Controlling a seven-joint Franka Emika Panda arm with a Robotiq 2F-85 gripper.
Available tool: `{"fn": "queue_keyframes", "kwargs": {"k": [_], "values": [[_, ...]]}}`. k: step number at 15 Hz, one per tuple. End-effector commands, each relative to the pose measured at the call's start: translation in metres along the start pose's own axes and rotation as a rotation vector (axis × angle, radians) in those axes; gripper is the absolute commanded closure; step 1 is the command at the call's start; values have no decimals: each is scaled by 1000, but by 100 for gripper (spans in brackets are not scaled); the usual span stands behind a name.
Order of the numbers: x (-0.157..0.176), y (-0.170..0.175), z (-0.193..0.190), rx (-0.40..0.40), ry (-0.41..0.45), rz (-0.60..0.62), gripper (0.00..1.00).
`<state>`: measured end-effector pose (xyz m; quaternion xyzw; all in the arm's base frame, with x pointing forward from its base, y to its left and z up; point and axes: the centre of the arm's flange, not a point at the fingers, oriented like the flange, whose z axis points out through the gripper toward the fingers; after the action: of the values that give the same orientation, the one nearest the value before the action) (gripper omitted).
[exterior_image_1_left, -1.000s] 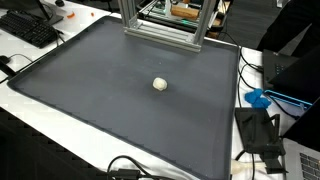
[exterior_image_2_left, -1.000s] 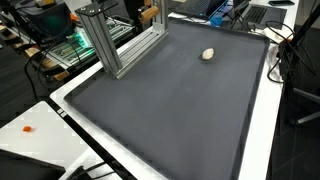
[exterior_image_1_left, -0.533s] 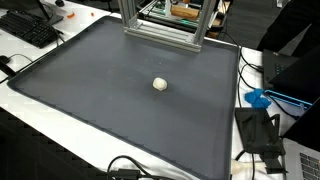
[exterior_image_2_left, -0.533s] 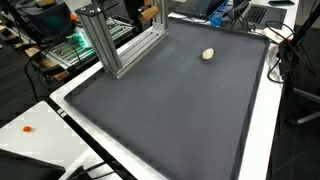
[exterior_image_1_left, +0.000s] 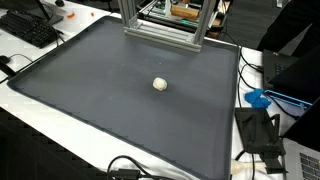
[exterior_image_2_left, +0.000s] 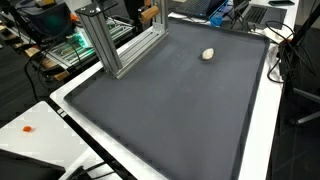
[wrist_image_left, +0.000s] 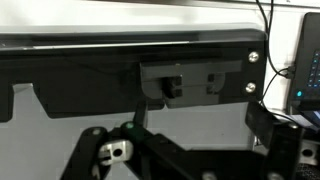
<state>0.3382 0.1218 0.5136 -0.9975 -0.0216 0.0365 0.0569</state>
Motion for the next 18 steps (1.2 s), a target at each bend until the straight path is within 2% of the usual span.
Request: {"fn": "queue_keyframes", "kwargs": {"k": [1, 4, 7, 10, 18], "values": [[-12, -15, 17, 1, 40, -23, 0], [-12, -24, 25, -28, 61, -20, 0], [-13, -19, 28, -89, 100, -26, 0], [-15, -14, 29, -114, 106, -30, 0], [-20, -7, 42, -71, 50, 50, 0]]}}
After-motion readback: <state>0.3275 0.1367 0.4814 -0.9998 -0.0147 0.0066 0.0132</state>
